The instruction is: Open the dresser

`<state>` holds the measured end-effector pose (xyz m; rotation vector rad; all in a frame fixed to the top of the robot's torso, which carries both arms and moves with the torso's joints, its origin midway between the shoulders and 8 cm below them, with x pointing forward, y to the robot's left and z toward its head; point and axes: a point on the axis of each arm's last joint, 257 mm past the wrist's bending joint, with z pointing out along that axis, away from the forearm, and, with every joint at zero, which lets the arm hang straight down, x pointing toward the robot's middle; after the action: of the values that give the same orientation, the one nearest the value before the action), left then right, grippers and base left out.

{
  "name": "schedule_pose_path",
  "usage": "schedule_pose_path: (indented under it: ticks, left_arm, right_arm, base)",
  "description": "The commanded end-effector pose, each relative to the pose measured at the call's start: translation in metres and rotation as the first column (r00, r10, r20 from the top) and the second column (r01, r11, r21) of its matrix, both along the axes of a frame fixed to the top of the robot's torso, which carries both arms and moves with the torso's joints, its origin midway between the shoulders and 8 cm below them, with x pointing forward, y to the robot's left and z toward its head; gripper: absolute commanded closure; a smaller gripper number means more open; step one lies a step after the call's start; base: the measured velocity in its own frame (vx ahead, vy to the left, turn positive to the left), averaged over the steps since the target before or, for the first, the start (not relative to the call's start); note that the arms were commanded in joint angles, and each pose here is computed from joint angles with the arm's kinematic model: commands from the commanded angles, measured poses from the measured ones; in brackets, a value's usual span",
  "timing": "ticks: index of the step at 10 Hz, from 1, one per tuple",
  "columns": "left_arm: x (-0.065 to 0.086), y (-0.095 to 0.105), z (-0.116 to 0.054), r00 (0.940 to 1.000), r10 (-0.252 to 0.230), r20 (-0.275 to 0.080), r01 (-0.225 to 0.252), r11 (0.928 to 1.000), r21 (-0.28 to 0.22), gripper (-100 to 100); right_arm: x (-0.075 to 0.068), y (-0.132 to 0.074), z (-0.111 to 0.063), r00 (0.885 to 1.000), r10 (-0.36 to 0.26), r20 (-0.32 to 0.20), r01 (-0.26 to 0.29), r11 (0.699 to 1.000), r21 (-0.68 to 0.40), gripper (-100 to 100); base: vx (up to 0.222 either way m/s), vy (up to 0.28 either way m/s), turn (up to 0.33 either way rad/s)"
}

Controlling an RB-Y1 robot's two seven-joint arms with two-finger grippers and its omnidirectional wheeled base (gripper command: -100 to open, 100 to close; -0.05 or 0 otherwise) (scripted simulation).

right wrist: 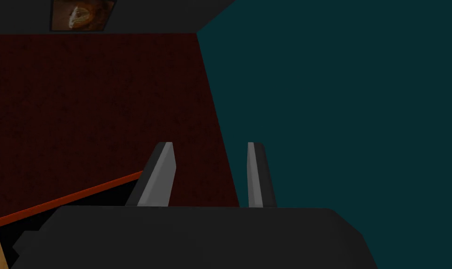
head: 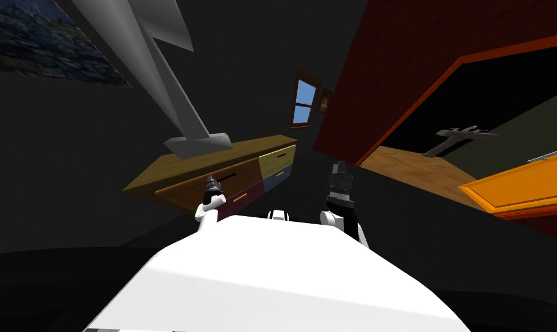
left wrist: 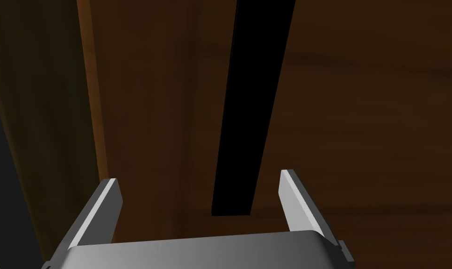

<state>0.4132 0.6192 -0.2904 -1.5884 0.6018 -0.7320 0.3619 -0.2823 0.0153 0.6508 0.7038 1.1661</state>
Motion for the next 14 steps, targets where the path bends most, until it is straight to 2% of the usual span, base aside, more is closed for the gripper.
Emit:
schedule_pose_path:
  ticks: [1, 2, 3, 4, 5, 6, 7, 8, 9, 10, 11, 12, 13, 14]
  left_arm:
    - [-0.002, 0.025, 0.005, 0.9981, 0.059, 0.014, -0.059, 0.9982, -0.012, -100]
    - [-0.01, 0.034, 0.001, 0.9957, 0.091, 0.017, -0.091, 0.9954, -0.03, -100]
    - [-0.006, 0.042, 0.003, 0.9937, 0.109, 0.023, -0.109, 0.9934, -0.038, -100]
    - [-0.014, 0.05, -0.002, 0.9902, 0.137, 0.026, -0.136, 0.9892, -0.056, -100]
    - [-0.012, 0.046, 0.0, 0.9922, 0.123, 0.023, -0.122, 0.9915, -0.046, -100]
    - [-0.011, 0.035, 0.001, 0.9955, 0.093, 0.018, -0.093, 0.9952, -0.03, 100]
    - [-0.013, 0.025, -0.004, 0.9972, 0.074, 0.009, -0.073, 0.9968, -0.031, 100]
    - [-0.006, 0.016, 0.001, 0.9991, 0.041, 0.007, -0.041, 0.9991, -0.01, 100]
    - [-0.012, 0.004, -0.009, 0.9998, 0.018, -0.013, -0.018, 0.9997, -0.013, 100]
    - [0.0, -0.006, 0.003, 0.9999, -0.013, 0.002, 0.013, 0.9999, 0.006, 100]
    - [0.0, -0.006, 0.003, 0.9999, -0.013, 0.002, 0.013, 0.9999, 0.006, 100]
    - [-0.002, -0.024, -0.006, 0.9987, -0.049, -0.016, 0.049, 0.9988, 0.003, 100]
    - [0.005, -0.03, 0.002, 0.9977, -0.067, -0.006, 0.067, 0.9977, 0.013, 100]
    - [0.005, -0.03, 0.003, 0.9977, -0.067, -0.004, 0.067, 0.9976, 0.015, 100]
  right_arm:
    - [0.0, 0.0, 0.0, 1.0, 0.0, 0.0, 0.0, 1.0, 0.0, 0]
    - [0.0, 0.0, 0.0, 1.0, 0.0, 0.0, 0.0, 1.0, 0.0, 0]
    - [0.0, 0.0, 0.0, 1.0, 0.0, 0.0, 0.0, 1.0, 0.0, 0]
    - [0.0, 0.0, 0.0, 1.0, 0.0, 0.0, 0.0, 1.0, 0.0, 0]
    - [0.0, 0.0, 0.0, 1.0, 0.0, 0.0, 0.0, 1.0, 0.0, 0]
    - [0.0, 0.0, 0.0, 1.0, 0.0, 0.0, 0.0, 1.0, 0.0, 0]
    - [0.0, 0.0, 0.0, 1.0, -0.001, -0.001, 0.001, 1.0, 0.0, 0]
    - [0.0, 0.0, 0.0, 1.0, -0.001, -0.001, 0.001, 1.0, 0.0, 0]
    - [0.0, 0.0, 0.0, 1.0, -0.001, -0.001, 0.001, 1.0, 0.0, 0]
    - [0.0, 0.0, 0.0, 1.0, -0.001, -0.001, 0.001, 1.0, 0.0, 0]
    - [0.0, 0.0, 0.0, 1.0, -0.001, -0.001, 0.001, 1.0, 0.0, 0]
    - [0.0, 0.0, 0.0, 1.0, 0.0, 0.0, 0.0, 1.0, 0.0, 0]
    - [0.0, 0.0, 0.0, 1.0, -0.001, -0.001, 0.001, 1.0, 0.0, 0]
    - [0.0, 0.0, 0.0, 1.0, -0.001, -0.001, 0.001, 1.0, 0.0, 0]
  base:
    - [-0.132, -0.021, -0.304]
    - [-0.109, -0.021, -0.216]
    - [-0.121, -0.039, -0.311]
    - [-0.09, -0.029, -0.25]
    - [-0.029, -0.008, -0.034]
    - [0.089, 0.042, 0.374]
    - [0.2, 0.033, 0.408]
    - [0.17, 0.005, 0.298]
    - [0.171, 0.027, 0.292]
    - [0.104, 0.016, 0.238]
    - [0.019, 0.004, 0.053]
    - [0.082, 0.035, 0.275]
    - [0.099, 0.016, 0.224]
    - [0.039, -0.004, 0.021]
